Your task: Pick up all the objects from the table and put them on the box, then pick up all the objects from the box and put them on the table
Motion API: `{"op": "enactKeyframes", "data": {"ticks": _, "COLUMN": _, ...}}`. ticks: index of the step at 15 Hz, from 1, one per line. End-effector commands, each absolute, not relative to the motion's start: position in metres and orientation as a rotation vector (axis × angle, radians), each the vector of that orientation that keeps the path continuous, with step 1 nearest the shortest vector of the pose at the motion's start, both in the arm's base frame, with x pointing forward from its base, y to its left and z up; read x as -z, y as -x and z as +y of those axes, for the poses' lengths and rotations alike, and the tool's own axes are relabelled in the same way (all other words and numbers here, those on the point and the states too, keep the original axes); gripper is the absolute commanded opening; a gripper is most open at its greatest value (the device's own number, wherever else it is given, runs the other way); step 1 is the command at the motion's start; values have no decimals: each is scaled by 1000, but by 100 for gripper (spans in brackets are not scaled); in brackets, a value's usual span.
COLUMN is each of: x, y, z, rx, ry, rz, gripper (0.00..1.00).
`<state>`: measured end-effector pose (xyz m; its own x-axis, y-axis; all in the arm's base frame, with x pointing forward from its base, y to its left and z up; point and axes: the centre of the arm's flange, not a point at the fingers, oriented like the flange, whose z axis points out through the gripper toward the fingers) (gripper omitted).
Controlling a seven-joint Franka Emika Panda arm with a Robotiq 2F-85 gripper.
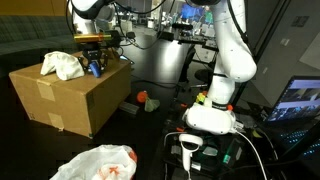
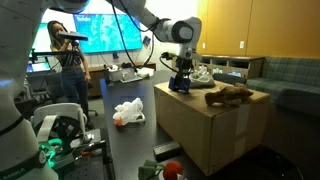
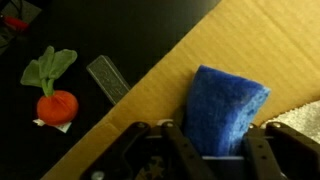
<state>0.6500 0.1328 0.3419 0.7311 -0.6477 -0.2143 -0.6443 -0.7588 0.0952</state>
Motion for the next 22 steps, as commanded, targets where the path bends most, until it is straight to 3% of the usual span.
{"op": "enactKeyframes", "data": {"ticks": 1, "x": -348, "y": -637, "z": 136, "rx": 322, "ry": -2923, "rz": -1037, "gripper": 9}}
{"op": "enactKeyframes", "data": {"ticks": 7, "x": -350, "y": -609, "z": 121, "rx": 289, "ry": -2958, "rz": -901, "gripper": 9}}
{"op": "enactKeyframes", "data": {"ticks": 18, "x": -360, "y": -477, "z": 53, "rx": 44, "ry": -3062, "rz": -545, "gripper": 8}}
{"op": "enactKeyframes", "data": {"ticks": 22, "x": -338, "y": -444, "z": 45, "rx": 82, "ry": -3117, "rz": -275, "gripper": 8}}
